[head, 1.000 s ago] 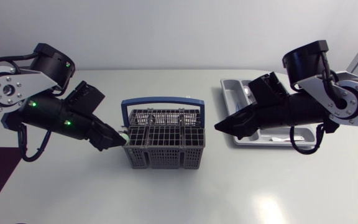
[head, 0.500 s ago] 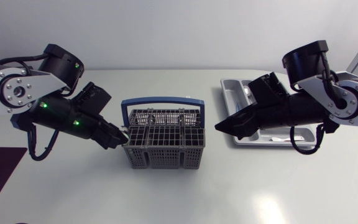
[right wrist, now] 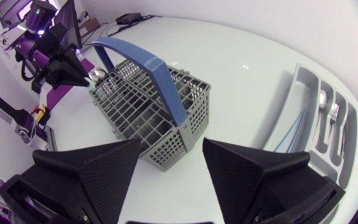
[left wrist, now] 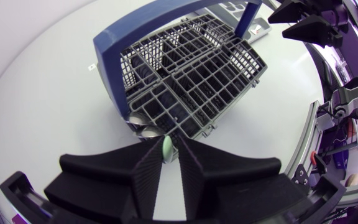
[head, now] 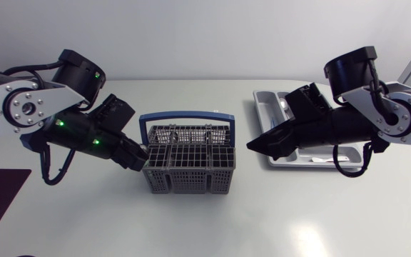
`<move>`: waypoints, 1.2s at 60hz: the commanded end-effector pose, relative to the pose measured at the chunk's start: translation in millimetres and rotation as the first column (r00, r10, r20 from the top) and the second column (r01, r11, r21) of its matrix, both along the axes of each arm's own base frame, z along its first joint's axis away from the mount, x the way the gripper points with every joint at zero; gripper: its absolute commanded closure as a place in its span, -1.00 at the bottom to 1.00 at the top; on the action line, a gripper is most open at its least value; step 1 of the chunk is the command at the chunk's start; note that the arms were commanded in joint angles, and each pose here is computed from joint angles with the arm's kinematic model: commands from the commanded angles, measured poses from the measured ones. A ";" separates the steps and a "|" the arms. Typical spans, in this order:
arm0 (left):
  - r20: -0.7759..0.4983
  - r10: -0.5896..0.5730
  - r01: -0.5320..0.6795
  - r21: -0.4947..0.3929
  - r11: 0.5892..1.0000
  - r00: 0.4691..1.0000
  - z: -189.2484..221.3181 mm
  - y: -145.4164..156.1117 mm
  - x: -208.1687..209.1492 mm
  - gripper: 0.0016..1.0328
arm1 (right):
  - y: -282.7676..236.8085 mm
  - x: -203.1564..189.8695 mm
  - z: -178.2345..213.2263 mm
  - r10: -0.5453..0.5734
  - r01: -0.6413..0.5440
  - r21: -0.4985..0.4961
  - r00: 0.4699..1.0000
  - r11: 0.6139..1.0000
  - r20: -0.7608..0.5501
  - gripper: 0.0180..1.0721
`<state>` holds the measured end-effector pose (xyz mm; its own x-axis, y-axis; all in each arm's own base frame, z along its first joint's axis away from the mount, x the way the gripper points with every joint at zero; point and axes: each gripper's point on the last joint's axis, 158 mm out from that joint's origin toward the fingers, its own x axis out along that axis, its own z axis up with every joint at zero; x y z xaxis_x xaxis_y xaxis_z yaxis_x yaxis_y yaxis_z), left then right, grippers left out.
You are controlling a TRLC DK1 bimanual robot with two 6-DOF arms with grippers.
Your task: Unload the cutlery basket into the drawer organizer.
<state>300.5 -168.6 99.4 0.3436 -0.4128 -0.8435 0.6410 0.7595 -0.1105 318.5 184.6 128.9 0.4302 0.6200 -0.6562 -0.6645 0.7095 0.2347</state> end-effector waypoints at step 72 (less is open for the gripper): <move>0.243 -0.038 0.053 -0.053 0.997 0.969 131.2 -1.9 -46.8 0.76 | 16.3 -51.9 30.6 0.197 -0.199 -0.007 0.964 0.980 0.179 -0.39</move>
